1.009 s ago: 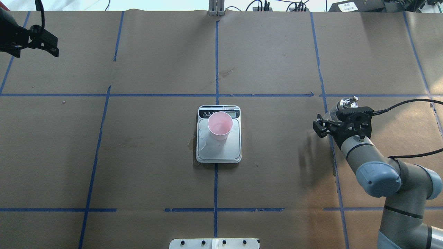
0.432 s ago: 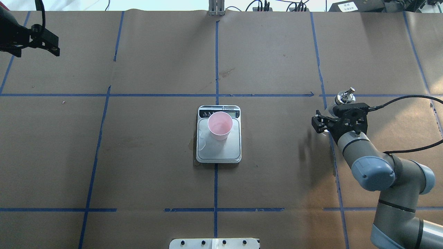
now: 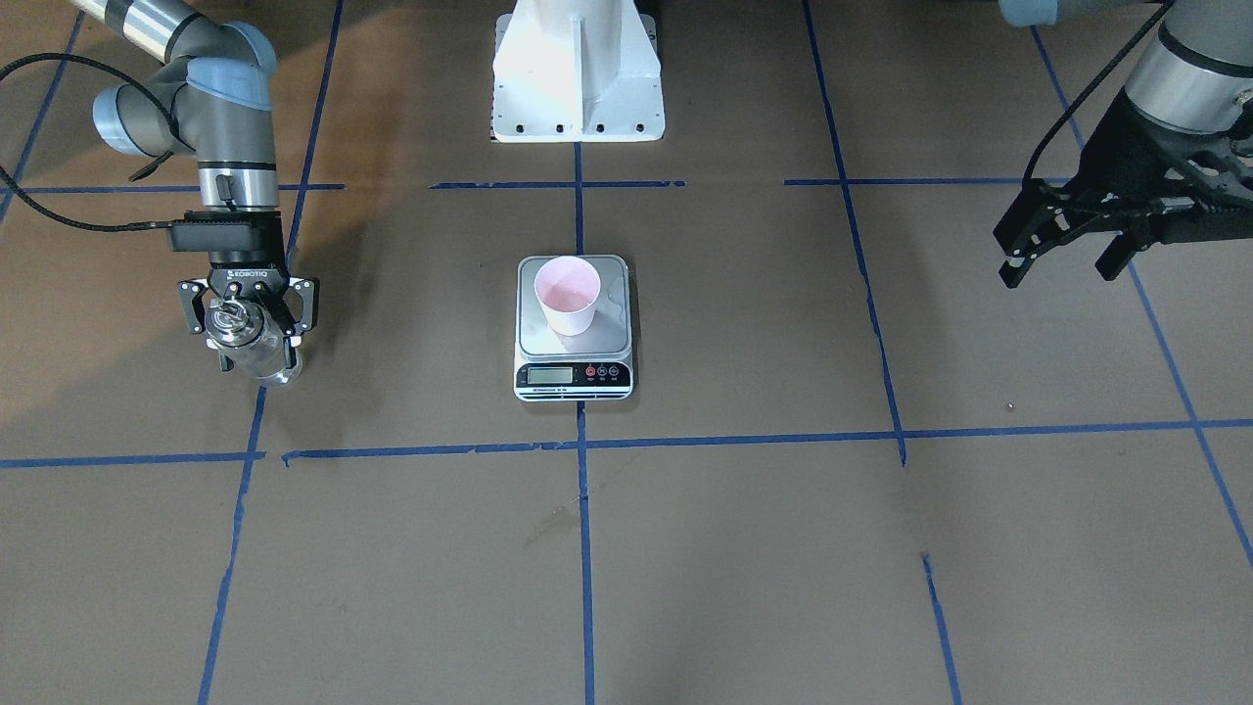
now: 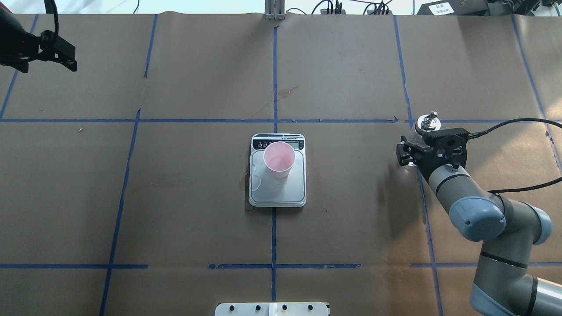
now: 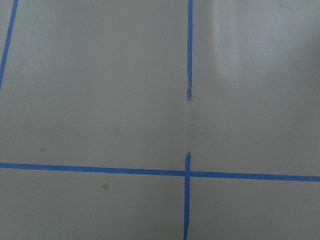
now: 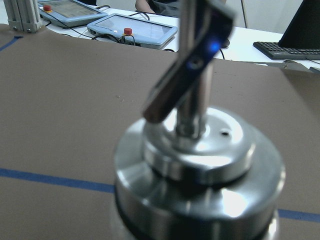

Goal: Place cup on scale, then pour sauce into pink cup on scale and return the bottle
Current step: 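Lift the glass bottle and carry it toward the pink cup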

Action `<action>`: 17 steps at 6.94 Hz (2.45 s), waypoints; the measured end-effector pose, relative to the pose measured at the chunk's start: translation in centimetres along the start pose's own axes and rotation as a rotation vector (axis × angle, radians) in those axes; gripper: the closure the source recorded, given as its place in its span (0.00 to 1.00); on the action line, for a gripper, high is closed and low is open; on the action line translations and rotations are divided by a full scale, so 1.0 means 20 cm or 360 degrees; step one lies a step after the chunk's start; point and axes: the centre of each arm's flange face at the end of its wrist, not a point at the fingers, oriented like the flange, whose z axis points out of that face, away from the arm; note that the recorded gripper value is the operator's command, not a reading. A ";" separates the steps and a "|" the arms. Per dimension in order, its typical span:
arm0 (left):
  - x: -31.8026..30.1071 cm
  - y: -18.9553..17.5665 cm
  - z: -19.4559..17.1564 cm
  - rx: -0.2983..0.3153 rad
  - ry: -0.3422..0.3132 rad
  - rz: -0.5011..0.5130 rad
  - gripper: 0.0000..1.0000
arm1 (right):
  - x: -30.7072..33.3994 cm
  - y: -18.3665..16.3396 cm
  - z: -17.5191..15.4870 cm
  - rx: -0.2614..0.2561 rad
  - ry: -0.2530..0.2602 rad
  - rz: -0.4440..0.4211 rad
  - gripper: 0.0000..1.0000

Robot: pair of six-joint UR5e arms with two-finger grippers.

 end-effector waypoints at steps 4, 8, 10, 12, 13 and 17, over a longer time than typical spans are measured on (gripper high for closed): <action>-0.03 0.00 -0.04 0.0020 0.0004 0.0010 0.00 | -0.27 -0.43 -0.27 0.0005 -0.0082 -0.0188 1.00; -0.48 -0.02 0.02 -0.0029 -0.0123 0.0372 0.00 | -0.58 -0.69 -0.38 0.0064 -0.0116 -0.0553 1.00; -0.73 -0.04 0.05 -0.0071 -0.0192 0.0552 0.00 | -0.59 -0.65 -0.38 0.0125 0.0003 -0.0963 1.00; -1.05 -0.07 0.07 -0.0121 -0.0248 0.0742 0.00 | -0.65 -0.58 -0.40 0.0183 0.0116 -0.1285 1.00; -1.26 -0.10 0.10 -0.0129 -0.0265 0.0870 0.00 | -0.67 -0.56 -0.41 0.0205 0.0154 -0.1393 1.00; -1.67 -0.02 0.25 -0.0043 -0.0280 0.1090 0.00 | -0.91 -0.37 -0.41 0.0289 0.0494 -0.1778 1.00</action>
